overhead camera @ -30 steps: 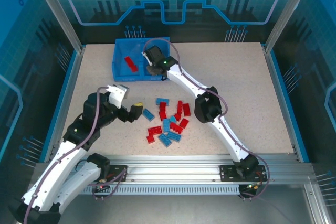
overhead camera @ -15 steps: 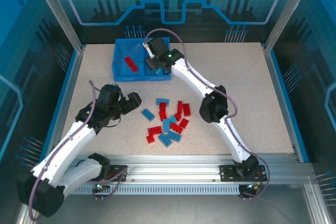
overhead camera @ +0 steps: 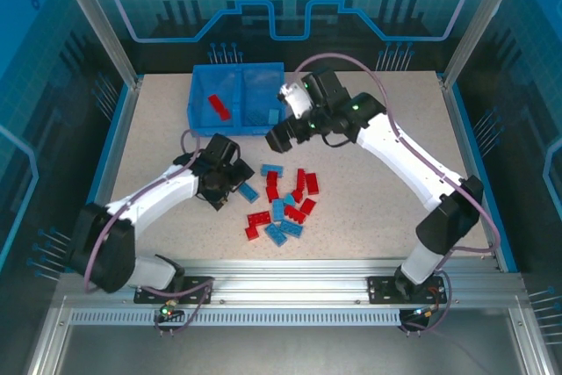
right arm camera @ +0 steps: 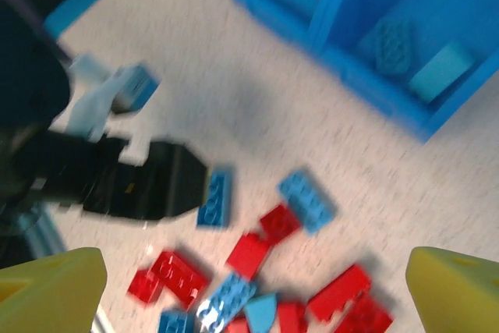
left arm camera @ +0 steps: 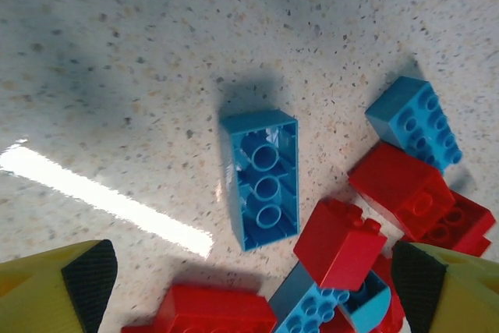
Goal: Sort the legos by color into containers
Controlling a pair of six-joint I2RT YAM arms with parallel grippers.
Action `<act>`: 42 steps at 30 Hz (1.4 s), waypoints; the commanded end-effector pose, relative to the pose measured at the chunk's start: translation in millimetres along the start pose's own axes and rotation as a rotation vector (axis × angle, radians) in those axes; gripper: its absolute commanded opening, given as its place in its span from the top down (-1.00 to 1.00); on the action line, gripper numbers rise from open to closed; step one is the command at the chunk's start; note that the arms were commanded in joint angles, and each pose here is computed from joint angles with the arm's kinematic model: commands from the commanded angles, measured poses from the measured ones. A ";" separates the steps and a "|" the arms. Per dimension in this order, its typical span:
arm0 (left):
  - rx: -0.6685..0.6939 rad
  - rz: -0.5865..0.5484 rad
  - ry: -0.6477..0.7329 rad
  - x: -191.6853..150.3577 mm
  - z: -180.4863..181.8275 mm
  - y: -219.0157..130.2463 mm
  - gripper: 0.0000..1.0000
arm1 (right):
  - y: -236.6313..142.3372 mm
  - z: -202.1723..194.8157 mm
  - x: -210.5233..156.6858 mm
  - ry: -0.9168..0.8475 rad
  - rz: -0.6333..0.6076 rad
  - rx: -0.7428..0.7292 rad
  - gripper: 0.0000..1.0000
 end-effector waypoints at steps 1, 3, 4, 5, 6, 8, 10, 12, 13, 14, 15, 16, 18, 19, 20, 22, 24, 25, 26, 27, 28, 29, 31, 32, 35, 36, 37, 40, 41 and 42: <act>-0.009 0.053 -0.007 -4.3 -18.1 13.9 -0.87 | 4.0 10.5 -31.6 0.062 0.071 0.091 -1.00; 0.013 0.076 -0.005 -6.1 -20.5 25.8 -0.81 | 4.6 10.6 -44.3 0.085 0.094 0.091 -1.00; 0.019 0.082 0.000 -7.1 -21.6 30.3 -0.77 | 4.5 10.6 -49.1 0.092 0.106 0.091 -1.00; 0.036 0.094 0.001 -9.0 -19.7 36.3 -0.71 | 4.5 10.3 -53.4 0.098 0.117 0.086 -1.00; 0.052 0.111 -0.001 -11.3 -17.8 42.5 -0.65 | 4.3 9.9 -57.1 0.105 0.128 0.081 -1.00; 0.072 0.140 -0.001 -16.0 -14.3 51.9 -0.51 | 3.5 10.4 -61.4 0.112 0.142 0.080 -1.00; 0.090 0.161 -0.005 -19.2 -9.4 59.9 -0.34 | 2.2 11.0 -63.7 0.116 0.150 0.084 -1.00; 0.095 0.176 0.002 -21.8 -6.1 64.4 -0.20 | 1.3 12.0 -64.6 0.120 0.152 0.088 -1.00; 0.097 0.176 0.005 -22.4 -4.7 64.6 -0.12 | 1.3 12.1 -64.6 0.123 0.152 0.087 -0.99; 0.096 0.174 0.014 -22.3 -4.0 63.9 -0.04 | 0.8 12.4 -64.4 0.127 0.152 0.088 -0.99; 0.093 0.168 0.025 -21.5 -4.8 61.6 0.04 | 0.1 13.0 -63.2 0.129 0.148 0.091 -0.99; 0.094 0.160 0.034 -20.3 -4.8 59.2 0.10 | -0.3 13.9 -61.5 0.131 0.144 0.094 -0.99; 0.080 0.129 0.063 -16.0 -9.4 48.4 0.21 | -2.7 16.2 -56.6 0.131 0.127 0.106 -0.98; 0.071 0.111 0.077 -13.3 -12.3 42.8 0.26 | -3.6 17.0 -54.8 0.130 0.119 0.110 -0.98; 0.048 0.093 0.106 -10.7 -19.0 33.5 0.31 | -4.5 17.4 -53.1 0.132 0.110 0.114 -0.98; 0.018 0.044 0.164 -3.2 -31.8 12.7 0.35 | -7.7 19.4 -48.1 0.130 0.086 0.121 -0.98; -0.036 -0.033 0.241 7.8 -52.9 -16.0 0.39 | -13.0 18.1 -42.2 0.139 0.052 0.104 -0.98; -0.057 -0.070 0.275 13.0 -61.7 -28.0 0.40 | -15.5 17.5 -39.7 0.141 0.036 0.092 -0.98; -0.081 -0.119 0.319 19.6 -73.0 -41.5 0.41 | -19.5 15.4 -36.7 0.145 0.014 0.074 -0.98; -0.105 -0.171 0.372 27.4 -86.5 -53.8 0.41 | -23.4 13.1 -33.8 0.149 -0.009 0.054 -0.97; -0.112 -0.217 0.417 34.2 -97.1 -62.4 0.41 | -25.7 10.8 -32.5 0.153 -0.023 0.036 -0.98; -0.109 -0.264 0.459 42.0 -108.6 -69.8 0.42 | -29.1 7.9 -30.9 0.157 -0.041 0.016 -0.98; -0.102 -0.345 0.534 57.3 -132.4 -79.0 0.42 | -33.8 2.5 -30.3 0.170 -0.061 -0.019 -0.99; -0.097 -0.385 0.558 66.1 -144.9 -82.8 0.42 | -36.5 -0.2 -30.1 0.179 -0.069 -0.035 -0.99; -0.090 -0.460 0.580 95.8 -177.3 -77.5 0.42 | -43.5 -4.1 -33.2 0.199 -0.079 -0.063 -0.99; -0.094 -0.475 0.578 105.6 -186.7 -74.3 0.42 | -45.0 -4.7 -34.5 0.203 -0.081 -0.068 -0.98; -0.092 -0.481 0.584 115.9 -196.0 -65.9 0.42 | -47.1 -4.4 -36.0 0.205 -0.084 -0.071 -0.99; -0.101 -0.489 0.597 141.1 -224.1 -43.5 0.42 | -52.9 -4.0 -40.9 0.215 -0.090 -0.082 -0.99; -0.099 -0.502 0.608 149.1 -233.0 -34.0 0.42 | -55.2 -4.2 -42.1 0.219 -0.095 -0.088 -0.99; -0.097 -0.513 0.616 155.6 -240.1 -26.0 0.43 | -56.9 -3.9 -43.4 0.221 -0.098 -0.090 -0.99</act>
Point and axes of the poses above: each hand's point on the last joint's axis, 136 mm out from that joint toward the fingers, its own y axis out along the fingers, its own z axis along the line the jaws close on, x = y × z, the point moved 3 cm from there along -y, back along the fingers, and after that the axes turned 4 degrees about -y, right-handed, at the moved point
